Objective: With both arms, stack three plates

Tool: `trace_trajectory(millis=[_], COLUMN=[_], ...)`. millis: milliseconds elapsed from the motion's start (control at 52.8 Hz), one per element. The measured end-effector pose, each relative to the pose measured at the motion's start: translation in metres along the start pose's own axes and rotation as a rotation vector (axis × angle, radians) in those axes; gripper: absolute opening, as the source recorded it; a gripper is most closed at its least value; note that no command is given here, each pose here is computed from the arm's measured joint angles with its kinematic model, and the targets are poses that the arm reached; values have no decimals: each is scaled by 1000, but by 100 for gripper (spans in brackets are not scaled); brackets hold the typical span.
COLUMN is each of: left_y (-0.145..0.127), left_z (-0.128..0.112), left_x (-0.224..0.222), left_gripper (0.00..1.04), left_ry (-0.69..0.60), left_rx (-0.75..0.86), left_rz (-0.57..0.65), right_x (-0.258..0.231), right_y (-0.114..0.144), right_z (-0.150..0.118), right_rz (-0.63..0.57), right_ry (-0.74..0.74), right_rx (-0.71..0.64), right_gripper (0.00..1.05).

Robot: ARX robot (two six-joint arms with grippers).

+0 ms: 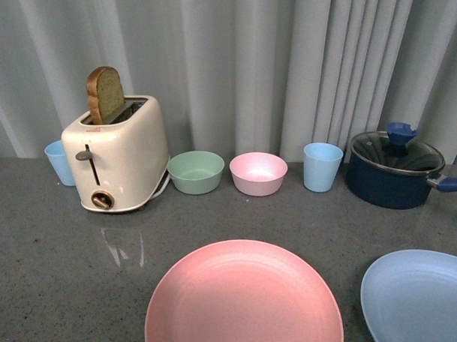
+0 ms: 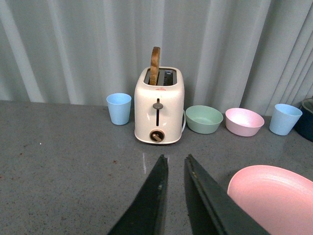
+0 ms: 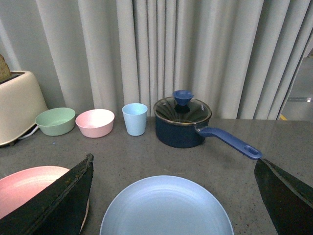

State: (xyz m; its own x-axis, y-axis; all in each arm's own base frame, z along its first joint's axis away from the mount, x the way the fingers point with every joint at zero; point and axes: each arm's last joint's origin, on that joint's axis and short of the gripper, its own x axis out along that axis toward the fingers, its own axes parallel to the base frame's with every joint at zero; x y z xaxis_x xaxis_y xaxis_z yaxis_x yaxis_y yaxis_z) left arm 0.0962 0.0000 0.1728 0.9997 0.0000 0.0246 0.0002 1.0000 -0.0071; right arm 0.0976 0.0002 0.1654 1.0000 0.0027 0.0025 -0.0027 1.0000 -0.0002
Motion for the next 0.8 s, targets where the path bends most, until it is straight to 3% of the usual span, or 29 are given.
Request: trace_trajectory(millis=[341,474,720,796], left_y=[0,0,0,0], left_z=[0,0,0,0], left_x=[0,0,0,0], left_gripper=[80,99,98,98], left_ry=[0,0,0,0], left_rx=[0,0,2,2], left_rz=[0,0,0,0], right_x=[0,0,0,4], right_y=[0,0,0,-5], right_z=[0,0,0,3], right_rz=[0,0,0,14], right_ry=[0,0,10,298], right_rx=[0,0,4,192], right_gripper=[97,97,97,97])
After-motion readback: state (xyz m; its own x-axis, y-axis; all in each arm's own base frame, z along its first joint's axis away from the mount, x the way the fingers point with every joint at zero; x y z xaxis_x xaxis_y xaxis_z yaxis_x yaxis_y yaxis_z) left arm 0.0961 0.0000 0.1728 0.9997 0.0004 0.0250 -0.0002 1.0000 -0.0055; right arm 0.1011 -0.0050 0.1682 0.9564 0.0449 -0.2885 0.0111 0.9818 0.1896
